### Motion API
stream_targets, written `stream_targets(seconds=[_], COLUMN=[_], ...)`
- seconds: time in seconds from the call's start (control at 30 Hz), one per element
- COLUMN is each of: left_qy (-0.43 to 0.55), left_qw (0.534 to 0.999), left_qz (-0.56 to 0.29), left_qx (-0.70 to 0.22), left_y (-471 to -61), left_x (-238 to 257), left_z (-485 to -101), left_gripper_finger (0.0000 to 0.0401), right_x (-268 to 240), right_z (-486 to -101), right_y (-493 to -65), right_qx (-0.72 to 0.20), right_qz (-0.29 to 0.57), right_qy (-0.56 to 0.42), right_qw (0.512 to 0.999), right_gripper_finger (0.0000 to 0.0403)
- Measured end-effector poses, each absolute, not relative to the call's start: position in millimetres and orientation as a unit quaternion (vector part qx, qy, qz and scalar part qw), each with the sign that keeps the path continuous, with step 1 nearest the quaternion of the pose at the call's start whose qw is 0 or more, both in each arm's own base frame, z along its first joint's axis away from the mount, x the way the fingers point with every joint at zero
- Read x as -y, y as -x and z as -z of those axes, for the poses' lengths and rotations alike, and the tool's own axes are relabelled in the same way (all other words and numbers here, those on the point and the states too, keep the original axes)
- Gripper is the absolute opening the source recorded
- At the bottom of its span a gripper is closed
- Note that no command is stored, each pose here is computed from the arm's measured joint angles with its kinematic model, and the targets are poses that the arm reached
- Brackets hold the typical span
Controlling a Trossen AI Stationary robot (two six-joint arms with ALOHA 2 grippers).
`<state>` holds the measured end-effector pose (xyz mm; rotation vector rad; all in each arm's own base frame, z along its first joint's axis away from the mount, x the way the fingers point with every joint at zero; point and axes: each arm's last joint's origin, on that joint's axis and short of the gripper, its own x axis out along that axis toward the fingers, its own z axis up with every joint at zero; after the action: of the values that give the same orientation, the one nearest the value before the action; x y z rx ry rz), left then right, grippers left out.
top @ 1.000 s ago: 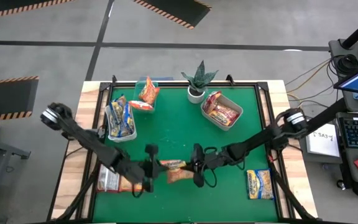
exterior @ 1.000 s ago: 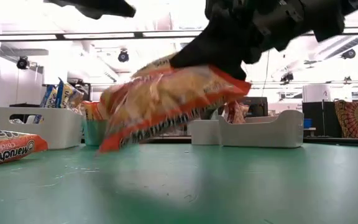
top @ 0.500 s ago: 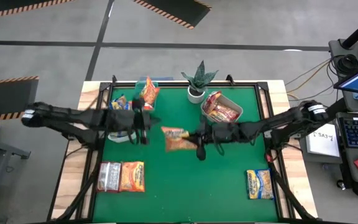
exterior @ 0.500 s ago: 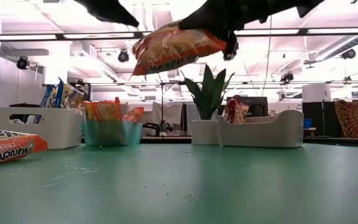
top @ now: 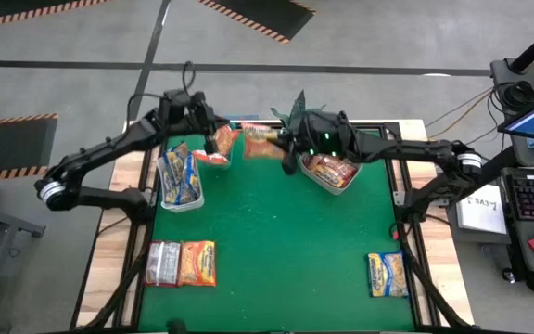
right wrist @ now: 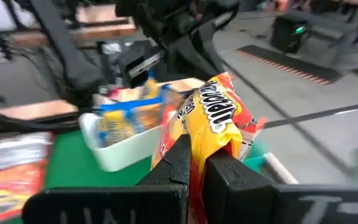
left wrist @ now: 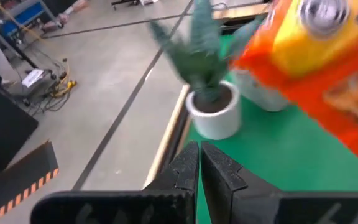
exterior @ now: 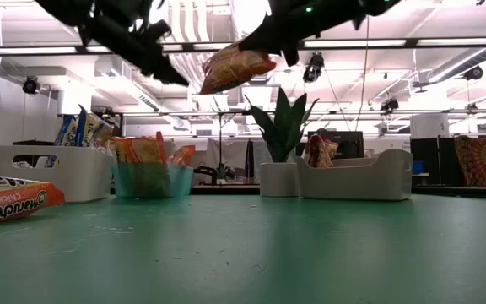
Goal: Sort Maruchan noodles
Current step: Put the orange noodle pack into the green bin
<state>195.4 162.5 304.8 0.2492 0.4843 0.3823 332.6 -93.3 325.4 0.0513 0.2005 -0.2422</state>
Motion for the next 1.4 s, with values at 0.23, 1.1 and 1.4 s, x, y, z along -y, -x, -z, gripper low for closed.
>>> stream_targets(seconds=[0.23, 1.1, 1.4], left_qy=[-0.085, -0.078, -0.108], left_qw=[0.939, 0.916, 0.909], left_qz=[-0.201, -0.087, -0.075], left_qx=[-0.265, -0.385, -0.395], left_y=[-183, -201, -192], left_x=[-223, -299, -304], left_z=[-270, -258, -255], left_gripper_finger=[0.0, 0.0196, 0.0219], right_x=[135, 185, 184], right_z=[-347, -338, -332], right_y=[-343, -331, -329], right_qx=[-0.119, -0.2, -0.229], right_qz=[0.139, 0.091, 0.088], right_qy=[0.013, -0.075, -0.081], right_qw=[0.983, 0.973, 0.966], right_gripper_finger=[0.0008, 0.0008, 0.0008])
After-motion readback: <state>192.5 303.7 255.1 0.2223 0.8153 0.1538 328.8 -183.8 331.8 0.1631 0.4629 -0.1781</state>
